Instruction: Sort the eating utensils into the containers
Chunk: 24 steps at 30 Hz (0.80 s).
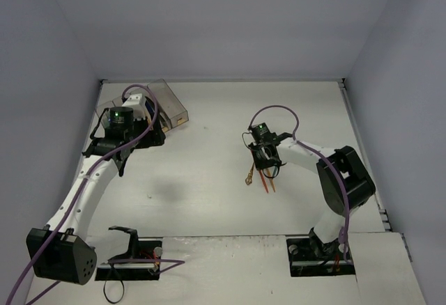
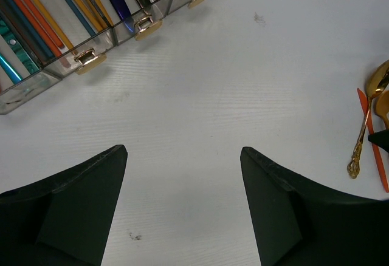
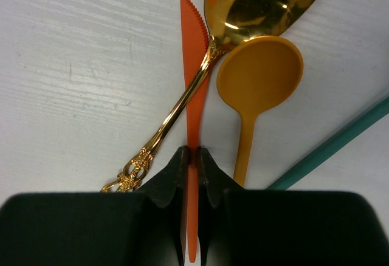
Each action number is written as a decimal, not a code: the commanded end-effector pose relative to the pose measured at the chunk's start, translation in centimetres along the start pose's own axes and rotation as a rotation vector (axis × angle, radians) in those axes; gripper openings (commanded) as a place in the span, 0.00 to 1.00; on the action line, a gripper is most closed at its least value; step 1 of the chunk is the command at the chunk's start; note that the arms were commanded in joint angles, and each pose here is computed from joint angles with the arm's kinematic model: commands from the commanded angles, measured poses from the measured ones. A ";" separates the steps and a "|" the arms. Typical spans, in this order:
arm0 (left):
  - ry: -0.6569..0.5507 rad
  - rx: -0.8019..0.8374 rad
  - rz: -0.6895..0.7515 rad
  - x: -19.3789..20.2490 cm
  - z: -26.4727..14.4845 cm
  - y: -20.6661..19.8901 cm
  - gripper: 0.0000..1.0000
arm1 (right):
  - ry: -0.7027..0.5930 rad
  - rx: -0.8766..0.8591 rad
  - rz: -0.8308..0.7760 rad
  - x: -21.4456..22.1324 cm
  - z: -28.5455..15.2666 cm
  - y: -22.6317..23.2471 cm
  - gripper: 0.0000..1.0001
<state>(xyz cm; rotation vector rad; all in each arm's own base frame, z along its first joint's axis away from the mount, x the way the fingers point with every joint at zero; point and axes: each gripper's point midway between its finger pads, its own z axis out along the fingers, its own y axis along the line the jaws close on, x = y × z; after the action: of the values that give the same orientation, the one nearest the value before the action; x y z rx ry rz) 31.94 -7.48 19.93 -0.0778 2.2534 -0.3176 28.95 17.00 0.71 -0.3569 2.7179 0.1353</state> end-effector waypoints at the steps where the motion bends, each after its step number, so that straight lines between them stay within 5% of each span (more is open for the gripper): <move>1: -0.066 0.046 0.026 -1.6 -0.7 -1.2 0.73 | 0.019 -0.021 0.001 -0.3 0.0 1.0 0.00; 12: -0.070 0.078 0.011 -1.9 -0.7 -1.9 0.73 | -0.079 -0.151 0.016 -5.9 -1.6 5.4 0.00; 24: -0.070 0.117 0.005 -1.7 -0.7 -2.6 0.80 | -0.068 -0.320 -0.090 -4.9 -3.7 10.5 0.00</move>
<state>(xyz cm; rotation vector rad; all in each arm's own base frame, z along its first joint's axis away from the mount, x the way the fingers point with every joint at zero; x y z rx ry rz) 31.67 -8.62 20.07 -0.0475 2.2554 -0.3777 30.25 24.56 3.78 -0.4432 2.6689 0.4084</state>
